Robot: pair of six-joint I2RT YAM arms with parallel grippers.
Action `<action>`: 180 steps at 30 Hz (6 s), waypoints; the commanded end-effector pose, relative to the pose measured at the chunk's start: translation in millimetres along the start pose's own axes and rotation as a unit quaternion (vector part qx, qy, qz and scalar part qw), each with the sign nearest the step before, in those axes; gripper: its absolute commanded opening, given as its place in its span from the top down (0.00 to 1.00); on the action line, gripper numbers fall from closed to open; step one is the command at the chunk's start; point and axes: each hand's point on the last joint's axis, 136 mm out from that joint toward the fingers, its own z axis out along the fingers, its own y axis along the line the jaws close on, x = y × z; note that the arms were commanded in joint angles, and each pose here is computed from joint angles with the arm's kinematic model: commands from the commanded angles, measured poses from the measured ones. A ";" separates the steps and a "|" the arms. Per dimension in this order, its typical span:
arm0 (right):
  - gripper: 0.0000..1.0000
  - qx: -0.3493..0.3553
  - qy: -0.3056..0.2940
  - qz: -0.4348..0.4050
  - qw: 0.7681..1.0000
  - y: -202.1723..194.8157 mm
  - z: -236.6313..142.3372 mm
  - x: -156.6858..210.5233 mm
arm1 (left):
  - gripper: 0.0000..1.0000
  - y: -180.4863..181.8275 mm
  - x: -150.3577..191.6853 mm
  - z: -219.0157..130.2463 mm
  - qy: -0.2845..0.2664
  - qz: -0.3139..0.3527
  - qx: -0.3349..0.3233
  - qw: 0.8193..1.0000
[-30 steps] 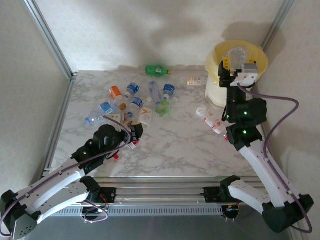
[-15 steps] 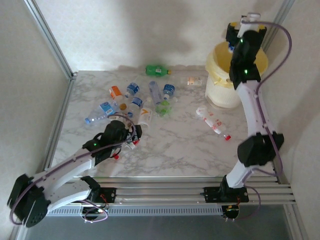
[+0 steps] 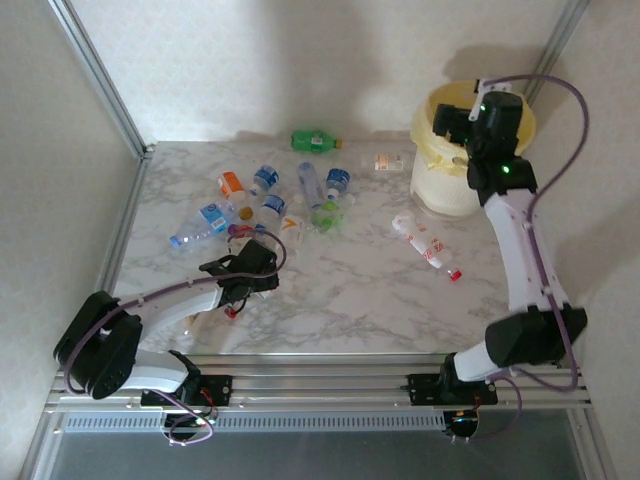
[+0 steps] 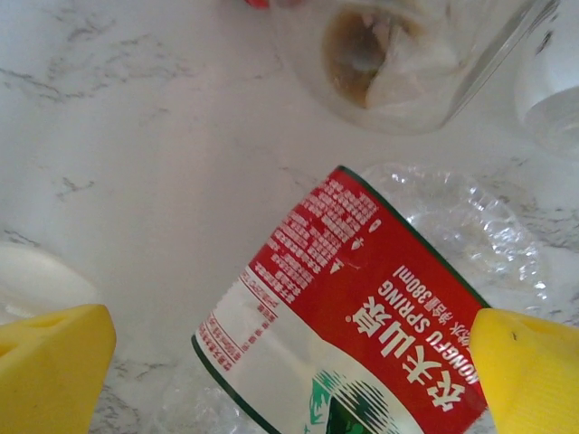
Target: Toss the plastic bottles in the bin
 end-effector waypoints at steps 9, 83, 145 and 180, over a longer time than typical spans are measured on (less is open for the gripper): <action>0.01 -0.194 0.112 0.051 0.973 81.0 -97.5 85.7 | 0.00 -1.2 19.0 19.7 0.043 0.018 -0.003 0.999; 0.35 -0.601 0.157 0.137 0.772 199.8 -196.4 208.3 | 0.85 -215.8 -47.0 -251.5 -0.166 0.180 0.622 0.744; 0.99 0.070 -0.343 -0.054 0.935 -12.0 -71.4 -109.4 | 0.00 -31.8 -74.8 -176.0 -0.254 -0.076 0.301 0.916; 0.01 -0.101 0.326 0.033 0.939 21.3 -86.2 230.9 | 0.00 -85.8 -81.5 -216.4 -0.265 -0.014 0.439 0.858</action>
